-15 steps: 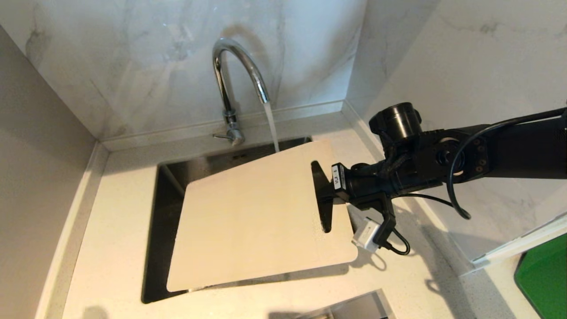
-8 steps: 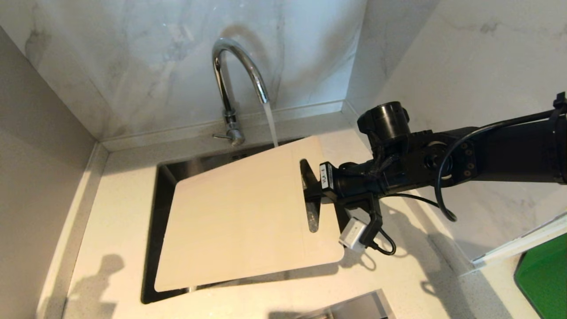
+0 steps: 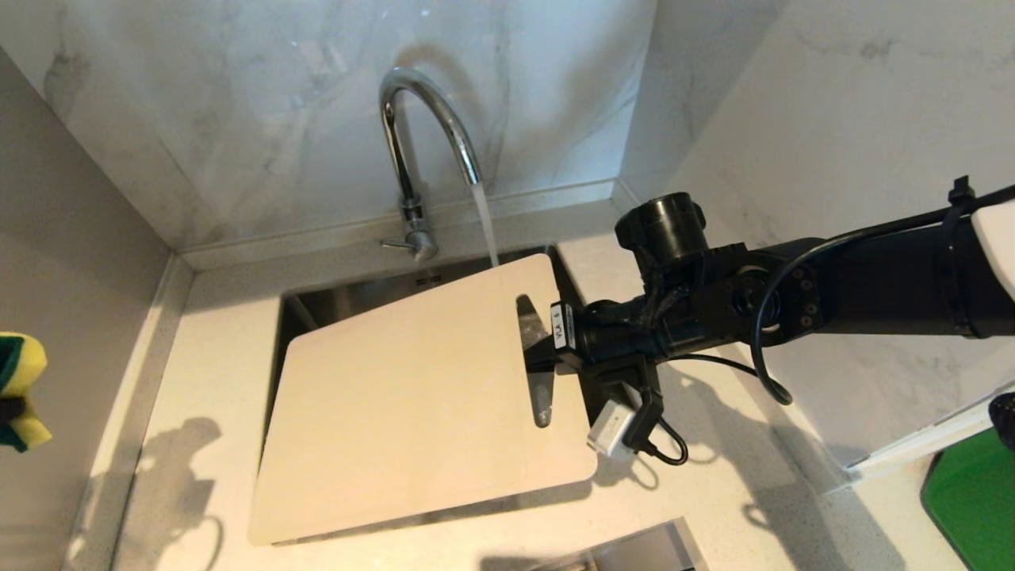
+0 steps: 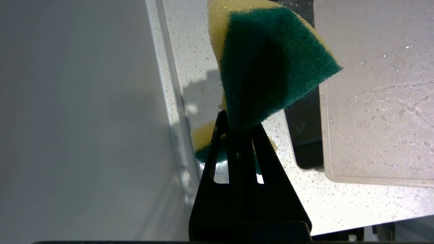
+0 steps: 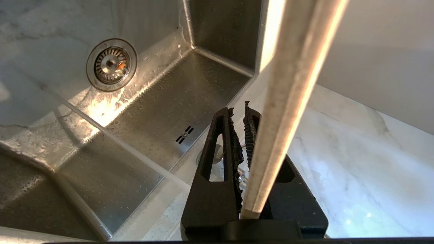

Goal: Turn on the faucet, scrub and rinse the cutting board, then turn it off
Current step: Scrub the cutting board underwater

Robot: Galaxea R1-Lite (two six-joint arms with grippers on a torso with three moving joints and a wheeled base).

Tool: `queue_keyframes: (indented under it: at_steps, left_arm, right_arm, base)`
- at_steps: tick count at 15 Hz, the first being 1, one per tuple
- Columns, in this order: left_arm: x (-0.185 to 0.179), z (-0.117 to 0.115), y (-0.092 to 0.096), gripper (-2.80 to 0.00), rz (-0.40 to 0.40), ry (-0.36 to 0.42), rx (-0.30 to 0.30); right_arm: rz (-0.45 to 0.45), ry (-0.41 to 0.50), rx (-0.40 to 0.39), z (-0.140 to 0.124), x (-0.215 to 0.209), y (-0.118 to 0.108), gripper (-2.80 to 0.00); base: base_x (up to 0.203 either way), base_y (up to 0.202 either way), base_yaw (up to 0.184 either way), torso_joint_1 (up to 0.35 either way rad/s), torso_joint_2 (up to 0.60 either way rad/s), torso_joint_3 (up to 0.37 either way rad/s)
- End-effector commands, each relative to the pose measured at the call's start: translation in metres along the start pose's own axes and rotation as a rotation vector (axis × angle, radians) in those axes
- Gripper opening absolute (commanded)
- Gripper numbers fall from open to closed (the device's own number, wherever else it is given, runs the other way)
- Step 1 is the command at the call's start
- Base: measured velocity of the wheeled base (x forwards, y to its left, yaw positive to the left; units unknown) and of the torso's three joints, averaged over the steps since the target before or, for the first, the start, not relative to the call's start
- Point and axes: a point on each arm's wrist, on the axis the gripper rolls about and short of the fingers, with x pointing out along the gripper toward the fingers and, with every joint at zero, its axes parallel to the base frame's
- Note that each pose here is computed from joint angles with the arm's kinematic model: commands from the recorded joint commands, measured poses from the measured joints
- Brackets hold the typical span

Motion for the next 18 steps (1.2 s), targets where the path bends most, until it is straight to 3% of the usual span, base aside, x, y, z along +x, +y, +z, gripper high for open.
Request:
queue_keyframes:
  at_steps: [1, 5, 8, 18]
  left_arm:
    - [0.014, 0.008, -0.005, -2.8, -0.046, 0.05, -0.027]
    - [0.007, 0.025, -0.03, -2.8, -0.193, 0.151, -0.116]
    - [0.004, 0.027, -0.046, -2.8, -0.281, 0.195, -0.137]
    - [0.035, 0.052, -0.102, -2.8, -0.422, 0.326, -0.233]
  right_arm:
    - [-0.003, -0.013, -0.011, 0.001, 0.005, 0.001, -2.8]
    - [-0.006, -0.014, -0.009, 0.001, 0.005, 0.0, -2.8]
    - [-0.008, -0.007, -0.014, 0.0, 0.006, 0.0, -2.8]
    - [-0.034, -0.025, -0.022, 0.009, 0.004, -0.016, -2.8]
  base:
    - [0.0, 0.0, 0.0, 0.0, 0.0, 0.0]
    - [0.0, 0.0, 0.0, 0.0, 0.0, 0.0]
    - [0.0, 0.0, 0.0, 0.0, 0.0, 0.0]
    - [0.0, 0.0, 0.0, 0.0, 0.0, 0.0]
